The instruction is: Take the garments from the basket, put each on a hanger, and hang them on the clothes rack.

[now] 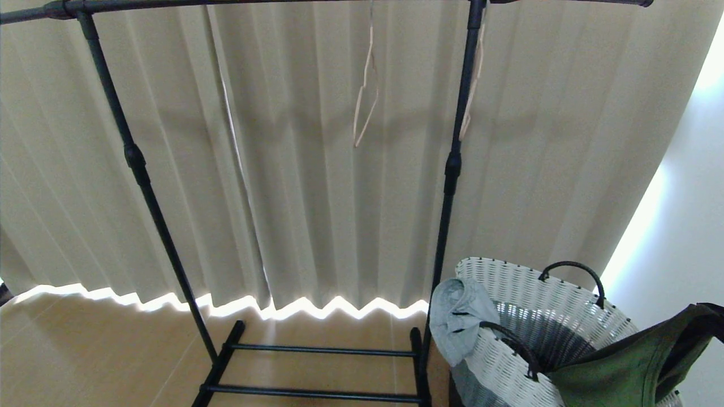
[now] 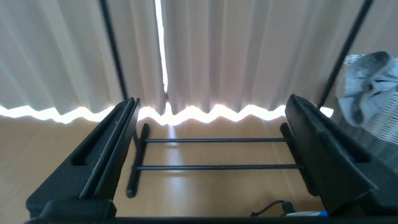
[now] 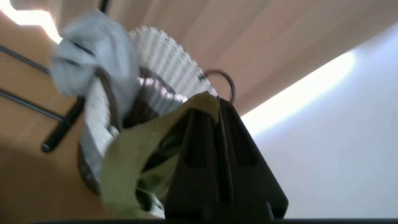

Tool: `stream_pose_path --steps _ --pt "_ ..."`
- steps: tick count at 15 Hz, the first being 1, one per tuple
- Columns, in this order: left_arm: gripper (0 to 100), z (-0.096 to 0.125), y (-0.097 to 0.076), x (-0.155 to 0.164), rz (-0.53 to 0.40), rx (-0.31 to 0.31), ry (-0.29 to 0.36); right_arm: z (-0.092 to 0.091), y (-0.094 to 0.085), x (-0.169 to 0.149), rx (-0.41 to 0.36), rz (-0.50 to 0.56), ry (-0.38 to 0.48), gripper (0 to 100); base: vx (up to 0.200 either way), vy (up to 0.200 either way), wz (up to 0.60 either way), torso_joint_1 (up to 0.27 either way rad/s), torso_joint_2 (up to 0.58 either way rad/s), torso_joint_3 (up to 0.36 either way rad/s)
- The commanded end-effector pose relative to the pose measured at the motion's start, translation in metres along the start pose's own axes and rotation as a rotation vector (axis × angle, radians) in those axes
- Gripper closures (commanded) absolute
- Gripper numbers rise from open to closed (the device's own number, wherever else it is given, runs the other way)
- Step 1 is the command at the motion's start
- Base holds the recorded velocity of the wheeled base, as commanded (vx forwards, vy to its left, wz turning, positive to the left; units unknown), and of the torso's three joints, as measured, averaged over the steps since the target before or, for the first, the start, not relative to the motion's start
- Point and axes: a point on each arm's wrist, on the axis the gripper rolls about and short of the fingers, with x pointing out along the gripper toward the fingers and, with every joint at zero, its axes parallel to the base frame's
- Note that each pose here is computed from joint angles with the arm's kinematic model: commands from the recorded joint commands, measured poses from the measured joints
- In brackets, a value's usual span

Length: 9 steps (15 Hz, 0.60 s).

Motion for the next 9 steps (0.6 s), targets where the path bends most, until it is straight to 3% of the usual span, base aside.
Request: stream_pose_path --steps 1,9 --pt "0 0.0 0.0 0.0 0.001 0.0 0.0 0.0001 0.0001 0.0005 -0.001 0.002 0.001 100 0.0 0.2 0.0 0.002 0.0 0.002" --pt "0 0.0 0.0 0.0 -0.001 0.004 0.0 0.0031 0.001 0.0026 -0.008 0.022 -0.006 100 0.0 0.2 0.0 0.004 0.0 0.005"
